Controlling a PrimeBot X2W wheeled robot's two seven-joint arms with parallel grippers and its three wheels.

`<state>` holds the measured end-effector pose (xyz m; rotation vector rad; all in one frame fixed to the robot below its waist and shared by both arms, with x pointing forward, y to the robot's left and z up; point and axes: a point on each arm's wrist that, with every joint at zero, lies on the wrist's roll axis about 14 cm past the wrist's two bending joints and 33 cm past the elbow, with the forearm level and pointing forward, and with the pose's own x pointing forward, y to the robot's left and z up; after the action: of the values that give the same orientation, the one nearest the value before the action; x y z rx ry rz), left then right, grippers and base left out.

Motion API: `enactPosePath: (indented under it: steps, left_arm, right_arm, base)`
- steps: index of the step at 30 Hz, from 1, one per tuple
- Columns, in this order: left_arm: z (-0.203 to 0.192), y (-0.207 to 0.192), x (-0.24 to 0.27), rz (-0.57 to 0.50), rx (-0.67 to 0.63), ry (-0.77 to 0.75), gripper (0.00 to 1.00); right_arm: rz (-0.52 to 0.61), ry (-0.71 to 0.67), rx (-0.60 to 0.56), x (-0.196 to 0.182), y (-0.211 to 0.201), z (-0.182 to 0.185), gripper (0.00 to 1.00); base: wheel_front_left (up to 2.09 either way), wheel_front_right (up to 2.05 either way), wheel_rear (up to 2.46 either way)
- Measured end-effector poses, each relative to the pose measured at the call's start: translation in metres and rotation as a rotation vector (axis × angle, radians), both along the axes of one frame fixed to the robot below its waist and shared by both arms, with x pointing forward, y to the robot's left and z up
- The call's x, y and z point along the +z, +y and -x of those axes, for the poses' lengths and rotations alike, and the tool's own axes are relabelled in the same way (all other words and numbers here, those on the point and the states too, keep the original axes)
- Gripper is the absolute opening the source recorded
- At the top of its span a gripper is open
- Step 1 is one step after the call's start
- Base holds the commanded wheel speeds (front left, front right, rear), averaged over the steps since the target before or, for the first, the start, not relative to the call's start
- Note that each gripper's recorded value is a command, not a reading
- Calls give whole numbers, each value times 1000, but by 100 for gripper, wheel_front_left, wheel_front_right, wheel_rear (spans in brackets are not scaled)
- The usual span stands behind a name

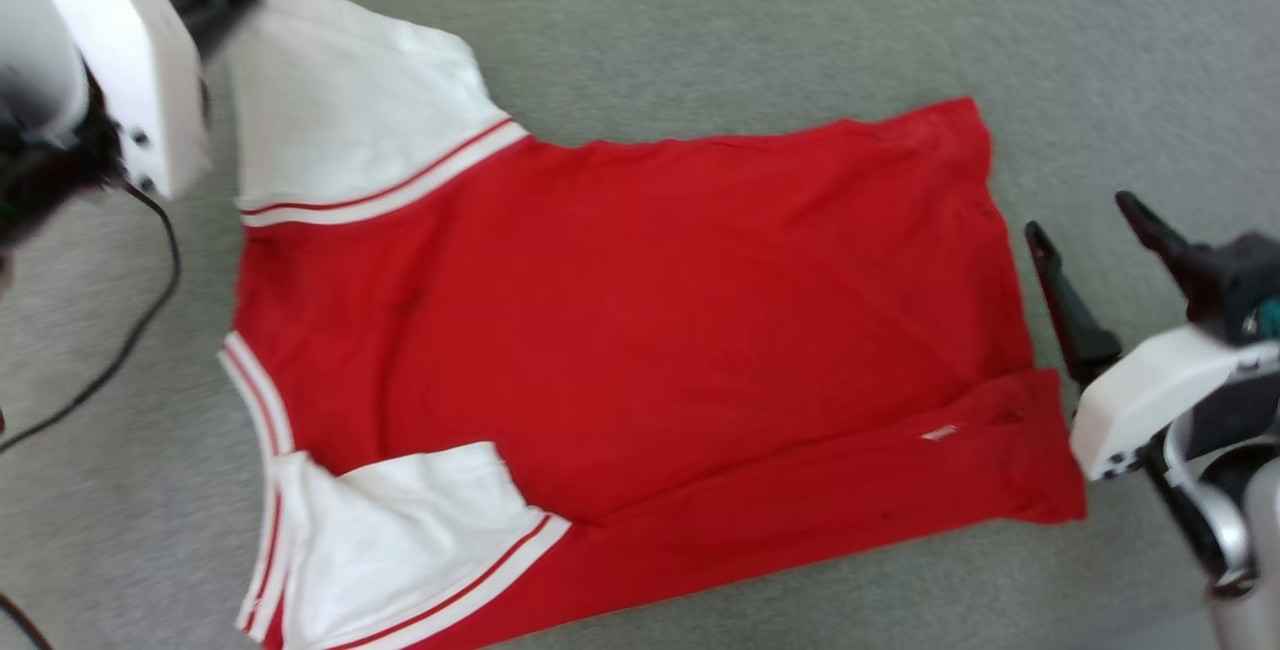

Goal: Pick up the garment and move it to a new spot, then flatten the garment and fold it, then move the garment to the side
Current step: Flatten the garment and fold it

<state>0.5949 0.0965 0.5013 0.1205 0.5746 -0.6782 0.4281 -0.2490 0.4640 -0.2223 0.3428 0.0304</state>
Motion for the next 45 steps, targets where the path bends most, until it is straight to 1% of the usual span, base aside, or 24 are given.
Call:
enactPosePath:
  steps: [1, 3, 5, 8, 9, 10, 13, 16, 20, 23, 28, 30, 34, 35, 36, 37, 42, 45]
  left_arm:
    - [7, 0, 4, -2, -14, -11, 0]
    - [20, 3, 15, -4, -36, -47, 0]
    - [30, 8, 26, 0, -45, -83, 0]
    - [48, 14, 33, 7, -59, -114, 0]
    - [55, 15, 35, 9, -62, -121, 0]
    - [61, 16, 36, 10, -65, -130, 0]
    - [76, 22, 39, 17, -61, -148, 0]
    - [89, 26, 38, 23, -59, -156, 0]
    - [104, 24, 38, 70, -54, -162, 0]
    - [113, 26, 31, 52, -60, -158, 0]
    - [125, 25, 21, 56, -61, -141, 0]
    - [128, 25, 19, 59, -61, -139, 0]
    - [132, 25, 15, 70, -49, -128, 0]
    - [132, 25, 16, 72, -47, -131, 0]
    - [133, 26, 15, 73, -44, -130, 0]
    - [134, 27, 14, 75, -38, -127, 0]
    - [130, 38, 19, 76, 15, -161, 0]
    - [130, 41, 29, 120, 52, -196, 0]
  right_arm:
    - [16, 34, 11, 0, 0, -3, 100]
    - [-18, 97, 31, 2, 7, -11, 100]
    - [-27, 162, 55, 4, 11, -19, 100]
    - [23, 306, 50, 0, -1, -27, 100]
    - [20, 347, 47, -3, -2, -29, 100]
    - [6, 375, 44, -3, -2, -33, 100]
    - [10, 445, 45, -5, -2, -49, 100]
    - [21, 522, 36, -17, -5, -60, 100]
    - [49, 609, 18, -37, -10, -71, 100]
    - [89, 654, 17, -55, -10, -78, 100]
    - [102, 730, 39, -88, 0, -81, 100]
    - [120, 749, 56, -97, 4, -81, 100]
    - [114, 768, 74, -109, 9, -79, 100]
    - [115, 765, 78, -110, 10, -79, 43]
    - [113, 759, 82, -111, 11, -79, 14]
    - [105, 748, 86, -111, 12, -80, 0]
    - [72, 674, 99, -102, 18, -84, 0]
    - [71, 608, 95, -88, 15, -86, 0]
  base:
    - [0, 0, 0]
    - [0, 0, 0]
    - [0, 0, 0]
    - [0, 0, 0]
    - [0, 0, 0]
    - [0, 0, 0]
    - [0, 0, 0]
    - [0, 0, 0]
    - [0, 0, 0]
    - [0, 0, 0]
    - [0, 0, 0]
    - [0, 0, 0]
    - [0, 0, 0]
    - [0, 0, 0]
    - [0, 0, 0]
    - [0, 0, 0]
    - [0, 0, 0]
    - [0, 0, 0]
